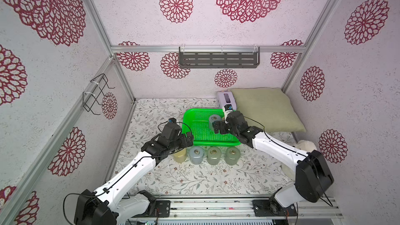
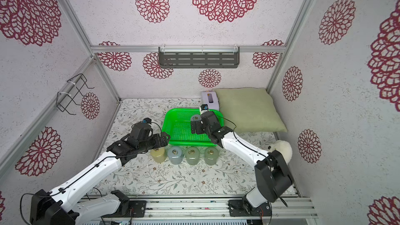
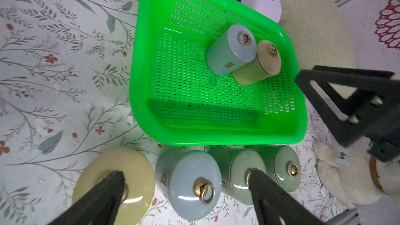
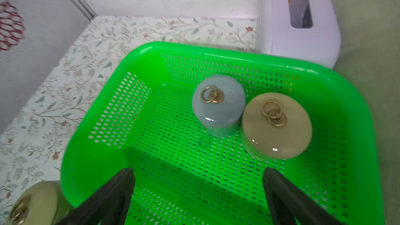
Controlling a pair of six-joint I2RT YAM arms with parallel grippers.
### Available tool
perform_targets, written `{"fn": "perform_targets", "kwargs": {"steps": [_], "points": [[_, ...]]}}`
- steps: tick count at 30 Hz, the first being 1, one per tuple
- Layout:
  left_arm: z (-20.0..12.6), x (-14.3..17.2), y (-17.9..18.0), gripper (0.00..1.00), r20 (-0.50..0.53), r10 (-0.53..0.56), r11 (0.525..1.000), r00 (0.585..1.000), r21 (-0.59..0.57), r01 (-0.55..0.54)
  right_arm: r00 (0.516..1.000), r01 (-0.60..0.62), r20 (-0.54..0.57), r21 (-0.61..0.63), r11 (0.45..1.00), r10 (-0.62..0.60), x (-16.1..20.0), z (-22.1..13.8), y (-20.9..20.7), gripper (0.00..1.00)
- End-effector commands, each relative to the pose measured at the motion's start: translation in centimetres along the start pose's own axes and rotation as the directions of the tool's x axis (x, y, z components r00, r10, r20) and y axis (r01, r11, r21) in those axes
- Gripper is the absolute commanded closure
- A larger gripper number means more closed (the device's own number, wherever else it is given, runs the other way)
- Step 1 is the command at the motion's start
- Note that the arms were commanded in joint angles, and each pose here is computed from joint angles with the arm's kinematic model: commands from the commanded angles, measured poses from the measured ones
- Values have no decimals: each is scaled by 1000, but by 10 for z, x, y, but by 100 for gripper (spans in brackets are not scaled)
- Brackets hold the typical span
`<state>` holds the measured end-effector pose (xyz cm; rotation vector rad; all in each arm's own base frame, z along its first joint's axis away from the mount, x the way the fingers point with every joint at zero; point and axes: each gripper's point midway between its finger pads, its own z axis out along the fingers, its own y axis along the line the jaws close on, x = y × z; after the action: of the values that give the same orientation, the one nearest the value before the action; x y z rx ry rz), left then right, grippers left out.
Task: Take the tea canister out of the basket
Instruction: Place the tea canister at the center of the board, then pick up the tea canister from the basket.
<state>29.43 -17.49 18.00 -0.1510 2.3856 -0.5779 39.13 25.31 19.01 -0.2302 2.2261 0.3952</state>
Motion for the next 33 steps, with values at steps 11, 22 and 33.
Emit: {"fn": "perform_targets", "kwargs": {"steps": [11, 22, 33], "points": [[11, 1, -30, 3, 43, 78, 986, 996, 146, -84, 974, 59, -227, 227, 972, -6, -10, 35, -72, 1], [8, 3, -27, 3, 54, 103, 983, 993, 147, -110, 933, 108, -360, 263, 959, -6, 24, 79, -87, 3], [9, 6, -25, 3, 50, 104, 984, 993, 141, -111, 915, 128, -404, 290, 948, 0, 34, 118, -95, 4]]}}
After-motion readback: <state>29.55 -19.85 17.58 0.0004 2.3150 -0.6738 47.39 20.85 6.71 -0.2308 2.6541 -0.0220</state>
